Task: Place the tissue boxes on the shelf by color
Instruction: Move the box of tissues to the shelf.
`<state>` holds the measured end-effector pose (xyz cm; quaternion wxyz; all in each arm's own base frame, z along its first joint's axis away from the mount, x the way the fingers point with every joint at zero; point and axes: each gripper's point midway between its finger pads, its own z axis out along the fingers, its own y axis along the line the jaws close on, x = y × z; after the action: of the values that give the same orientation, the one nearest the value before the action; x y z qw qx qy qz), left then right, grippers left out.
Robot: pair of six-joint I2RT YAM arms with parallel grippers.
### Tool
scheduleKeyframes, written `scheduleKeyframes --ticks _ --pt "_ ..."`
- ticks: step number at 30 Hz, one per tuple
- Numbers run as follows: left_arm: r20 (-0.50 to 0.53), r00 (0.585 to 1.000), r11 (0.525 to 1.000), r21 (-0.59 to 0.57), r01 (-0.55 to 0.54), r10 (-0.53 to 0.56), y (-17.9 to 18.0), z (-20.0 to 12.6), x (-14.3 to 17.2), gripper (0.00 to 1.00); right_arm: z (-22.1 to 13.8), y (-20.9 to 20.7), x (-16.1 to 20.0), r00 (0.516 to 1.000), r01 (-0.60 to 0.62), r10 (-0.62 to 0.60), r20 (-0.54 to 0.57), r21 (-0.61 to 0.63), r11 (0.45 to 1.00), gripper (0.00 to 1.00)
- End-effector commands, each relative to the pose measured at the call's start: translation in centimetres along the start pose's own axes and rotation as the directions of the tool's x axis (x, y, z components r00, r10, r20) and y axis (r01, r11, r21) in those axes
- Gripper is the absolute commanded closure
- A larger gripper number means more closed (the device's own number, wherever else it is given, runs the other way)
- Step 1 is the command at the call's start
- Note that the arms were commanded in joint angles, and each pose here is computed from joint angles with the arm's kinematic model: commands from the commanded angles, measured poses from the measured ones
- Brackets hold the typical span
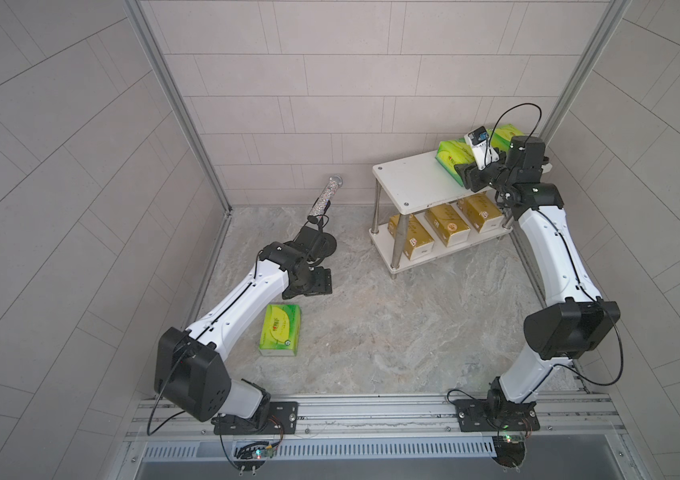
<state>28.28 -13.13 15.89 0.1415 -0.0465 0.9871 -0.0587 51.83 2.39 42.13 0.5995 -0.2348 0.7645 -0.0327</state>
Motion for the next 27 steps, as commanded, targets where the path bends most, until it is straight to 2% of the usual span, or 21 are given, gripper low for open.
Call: scheduleKeyframes --ticks 1,6,12,27 --pt "-0.024 1.0 0.999 -0.033 -0.013 0.013 0.7 0.3 0.9 0.12 1.4 0.7 4.4 0.99 -0.059 0.051 -0.128 -0.057 0.997 0.35" --pt "-0.028 1.0 0.999 -0.033 -0.014 0.014 0.7 0.3 1.0 0.12 1.5 1.3 4.2 0.992 -0.066 0.055 -0.11 -0.096 0.993 0.35" --pt "-0.033 0.999 0.999 -0.035 -0.016 0.015 0.7 0.5 1.2 0.12 1.7 1.2 4.6 0.991 -0.069 0.058 -0.12 -0.086 0.994 0.35" --pt "-0.034 0.999 0.999 -0.028 -0.016 0.015 0.4 0.5 0.8 0.12 1.8 -0.3 5.0 0.984 -0.105 0.107 -0.142 0.018 0.994 0.34"
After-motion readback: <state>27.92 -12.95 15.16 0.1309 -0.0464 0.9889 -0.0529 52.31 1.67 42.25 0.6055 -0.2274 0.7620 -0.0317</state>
